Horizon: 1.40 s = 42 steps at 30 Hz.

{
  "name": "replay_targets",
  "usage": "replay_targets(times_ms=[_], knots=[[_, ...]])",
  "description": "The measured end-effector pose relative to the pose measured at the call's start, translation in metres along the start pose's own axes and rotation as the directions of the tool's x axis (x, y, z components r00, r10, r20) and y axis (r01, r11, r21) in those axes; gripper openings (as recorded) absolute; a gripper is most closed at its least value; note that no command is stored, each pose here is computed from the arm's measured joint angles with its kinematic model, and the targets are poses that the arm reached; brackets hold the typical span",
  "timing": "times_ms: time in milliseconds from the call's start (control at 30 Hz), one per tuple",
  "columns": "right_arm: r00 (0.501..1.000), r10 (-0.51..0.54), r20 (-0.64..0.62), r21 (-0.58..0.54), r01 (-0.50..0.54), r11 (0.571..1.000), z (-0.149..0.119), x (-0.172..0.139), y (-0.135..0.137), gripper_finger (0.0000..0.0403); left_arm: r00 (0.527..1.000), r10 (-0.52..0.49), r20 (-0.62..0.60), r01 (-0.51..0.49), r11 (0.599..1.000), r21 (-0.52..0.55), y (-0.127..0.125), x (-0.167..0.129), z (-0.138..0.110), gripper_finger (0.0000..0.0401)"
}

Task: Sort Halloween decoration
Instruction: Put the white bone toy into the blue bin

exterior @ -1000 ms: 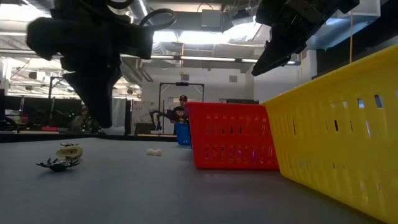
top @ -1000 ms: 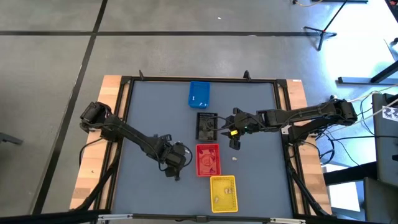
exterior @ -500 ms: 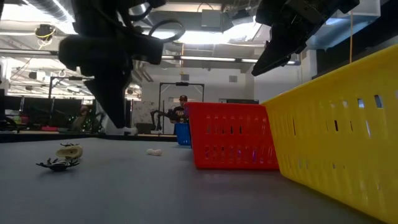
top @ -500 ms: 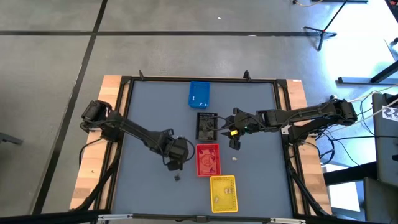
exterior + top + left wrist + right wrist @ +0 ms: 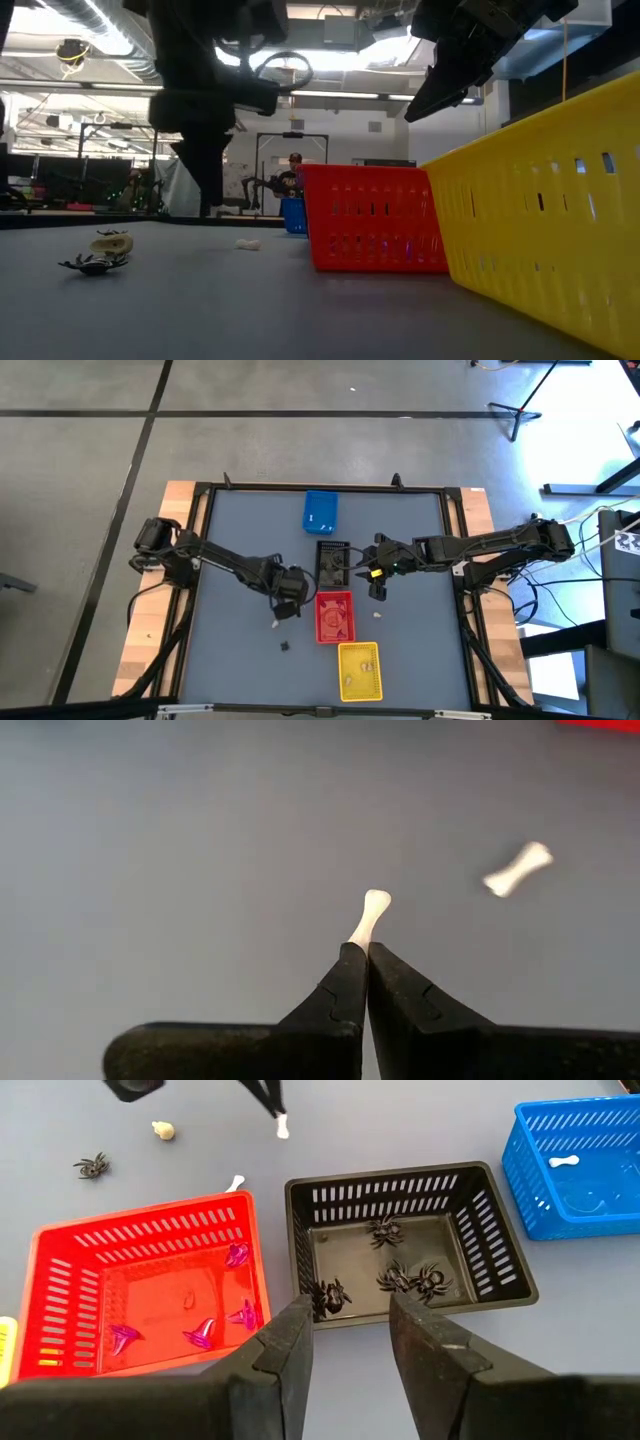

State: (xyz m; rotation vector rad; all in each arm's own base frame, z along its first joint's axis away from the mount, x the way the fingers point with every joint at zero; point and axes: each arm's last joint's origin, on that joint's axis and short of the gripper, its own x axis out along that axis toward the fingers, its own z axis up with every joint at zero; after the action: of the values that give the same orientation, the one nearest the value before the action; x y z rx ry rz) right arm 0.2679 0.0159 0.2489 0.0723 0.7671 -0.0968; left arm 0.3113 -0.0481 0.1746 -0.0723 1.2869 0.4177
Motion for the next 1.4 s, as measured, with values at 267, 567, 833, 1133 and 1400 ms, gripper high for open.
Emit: replay_targets(times_ms=[267, 567, 833, 1133, 1400], knots=[[1.0, 0.0, 0.0, 0.0, 0.0, 1.0, 0.0, 0.0, 0.0, 0.0134, 1.0, 0.031, -0.004, -0.031, 0.999, -0.027, 0.022, 0.007, 0.01, 0.0], [1.0, 0.0, 0.0, 0.0, 0.0, 1.0, 0.0, 0.0, 0.0, 0.0134, 0.998, 0.051, 0.04, -0.049, 0.997, -0.052, 0.044, 0.014, 0.024, 0.0], [1.0, 0.0, 0.0, 0.0, 0.0, 1.0, 0.0, 0.0, 0.0, 0.0134, 0.992, 0.054, 0.111, -0.044, 0.995, -0.091, 0.062, 0.019, 0.038, 0.0], [1.0, 0.0, 0.0, 0.0, 0.0, 1.0, 0.0, 0.0, 0.0, 0.0134, 0.982, 0.072, 0.173, -0.047, 0.988, -0.144, 0.084, 0.023, 0.05, 0.0], [1.0, 0.0, 0.0, 0.0, 0.0, 1.0, 0.0, 0.0, 0.0, 0.0134, 0.968, 0.099, 0.231, -0.05, 0.976, -0.21, 0.106, 0.027, 0.061, 0.0]])
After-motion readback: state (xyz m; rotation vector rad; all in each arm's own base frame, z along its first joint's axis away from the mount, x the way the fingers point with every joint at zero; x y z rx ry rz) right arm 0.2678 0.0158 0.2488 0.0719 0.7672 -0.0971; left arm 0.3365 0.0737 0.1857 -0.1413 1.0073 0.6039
